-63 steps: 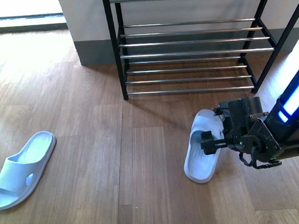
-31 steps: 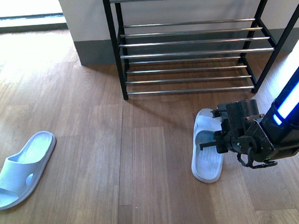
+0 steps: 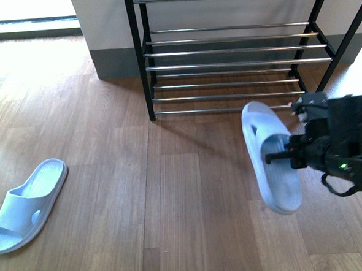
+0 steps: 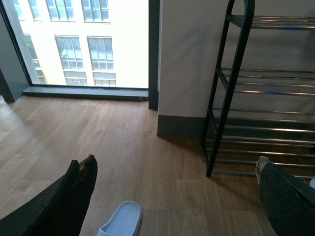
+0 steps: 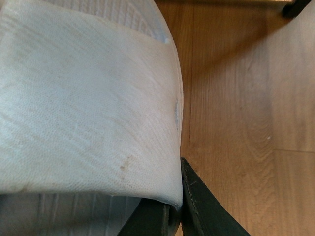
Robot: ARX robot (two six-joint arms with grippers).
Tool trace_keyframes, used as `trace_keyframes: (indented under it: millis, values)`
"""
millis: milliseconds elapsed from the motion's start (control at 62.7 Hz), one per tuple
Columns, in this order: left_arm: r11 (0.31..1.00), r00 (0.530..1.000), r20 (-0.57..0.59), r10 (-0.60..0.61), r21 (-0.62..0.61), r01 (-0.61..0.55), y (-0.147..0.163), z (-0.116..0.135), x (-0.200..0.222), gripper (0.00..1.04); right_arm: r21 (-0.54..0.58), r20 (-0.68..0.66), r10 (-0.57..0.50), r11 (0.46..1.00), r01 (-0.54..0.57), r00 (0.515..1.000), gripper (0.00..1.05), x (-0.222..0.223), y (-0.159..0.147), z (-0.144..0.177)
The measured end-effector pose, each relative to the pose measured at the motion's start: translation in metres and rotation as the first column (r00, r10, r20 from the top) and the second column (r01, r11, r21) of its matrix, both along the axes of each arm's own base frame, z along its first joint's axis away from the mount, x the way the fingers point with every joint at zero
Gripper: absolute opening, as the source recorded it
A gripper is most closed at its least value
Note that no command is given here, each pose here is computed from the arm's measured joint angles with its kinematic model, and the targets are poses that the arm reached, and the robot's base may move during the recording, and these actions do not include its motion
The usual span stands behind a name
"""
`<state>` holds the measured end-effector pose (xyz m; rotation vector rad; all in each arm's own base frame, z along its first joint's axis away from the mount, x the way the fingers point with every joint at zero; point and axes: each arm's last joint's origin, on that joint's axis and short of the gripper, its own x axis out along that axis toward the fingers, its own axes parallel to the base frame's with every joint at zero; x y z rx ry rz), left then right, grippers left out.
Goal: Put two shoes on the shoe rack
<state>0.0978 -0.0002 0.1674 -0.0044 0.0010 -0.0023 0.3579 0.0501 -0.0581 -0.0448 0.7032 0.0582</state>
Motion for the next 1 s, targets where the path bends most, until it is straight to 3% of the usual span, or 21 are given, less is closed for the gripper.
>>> trace_keyframes:
  millis: [287, 478, 606, 1004]
  values:
    - [1.000, 1.000, 0.000, 0.000, 0.000, 0.000, 0.000, 0.000, 0.000, 0.95, 0.083, 0.057, 0.045, 0.995, -0.049, 0.997, 0.02, -0.100, -0.016, 0.120]
    - [1.000, 1.000, 0.000, 0.000, 0.000, 0.000, 0.000, 0.000, 0.000, 0.95, 0.129, 0.142, 0.065, 0.988, -0.084, 0.988, 0.02, -0.156, -0.019, 0.177]
    - [1.000, 1.000, 0.000, 0.000, 0.000, 0.000, 0.000, 0.000, 0.000, 0.95, 0.161, 0.217, 0.062, 0.982, -0.098, 0.974, 0.02, -0.190, -0.023, 0.201]
    - [1.000, 1.000, 0.000, 0.000, 0.000, 0.000, 0.000, 0.000, 0.000, 0.95, 0.172, 0.263, 0.053, 0.980, -0.101, 0.963, 0.02, -0.193, -0.023, 0.208]
